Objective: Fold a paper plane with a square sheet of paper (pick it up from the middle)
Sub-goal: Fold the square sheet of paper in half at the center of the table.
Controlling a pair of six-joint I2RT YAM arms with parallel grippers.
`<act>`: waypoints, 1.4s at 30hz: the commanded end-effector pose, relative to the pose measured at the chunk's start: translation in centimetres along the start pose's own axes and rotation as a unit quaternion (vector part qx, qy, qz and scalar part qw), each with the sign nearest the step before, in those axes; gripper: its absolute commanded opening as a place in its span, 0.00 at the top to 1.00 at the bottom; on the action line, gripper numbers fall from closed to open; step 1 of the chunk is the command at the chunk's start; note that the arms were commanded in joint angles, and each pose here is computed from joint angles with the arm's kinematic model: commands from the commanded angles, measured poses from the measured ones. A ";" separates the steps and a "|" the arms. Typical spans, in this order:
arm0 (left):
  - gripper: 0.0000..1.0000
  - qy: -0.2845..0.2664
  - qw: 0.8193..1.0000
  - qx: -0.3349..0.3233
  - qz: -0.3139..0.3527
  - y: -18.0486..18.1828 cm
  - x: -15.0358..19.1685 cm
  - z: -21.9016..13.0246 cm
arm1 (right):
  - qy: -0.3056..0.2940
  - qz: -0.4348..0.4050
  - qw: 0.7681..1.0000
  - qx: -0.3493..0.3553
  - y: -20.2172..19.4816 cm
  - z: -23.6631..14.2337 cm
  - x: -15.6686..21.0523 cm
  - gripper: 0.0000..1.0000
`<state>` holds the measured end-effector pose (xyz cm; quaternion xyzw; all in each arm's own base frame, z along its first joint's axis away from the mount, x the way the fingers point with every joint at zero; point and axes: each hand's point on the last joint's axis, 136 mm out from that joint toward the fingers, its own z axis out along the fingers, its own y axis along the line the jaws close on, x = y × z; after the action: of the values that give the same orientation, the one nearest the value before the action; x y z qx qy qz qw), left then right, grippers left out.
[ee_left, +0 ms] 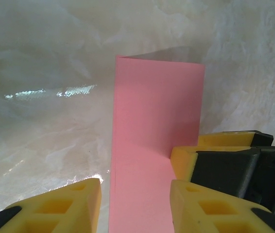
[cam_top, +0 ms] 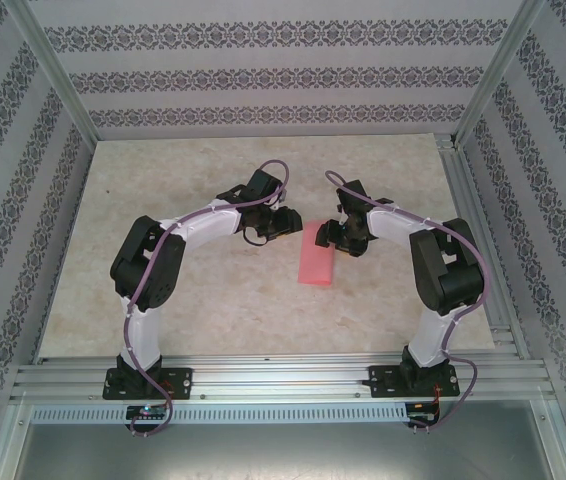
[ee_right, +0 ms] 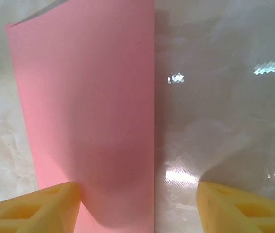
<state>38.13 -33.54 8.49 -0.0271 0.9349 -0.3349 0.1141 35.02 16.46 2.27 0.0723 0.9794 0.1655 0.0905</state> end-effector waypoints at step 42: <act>0.69 -0.006 1.000 0.021 -0.010 -1.6 -0.6 1.3 | 0.012 0.009 0.999 0.031 -1.1 2.3 0.1 0.35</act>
<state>38.69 -33.66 8.01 -0.0449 0.9360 -0.3299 0.1140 35.19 16.32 1.89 0.0764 0.9819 0.1542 0.0790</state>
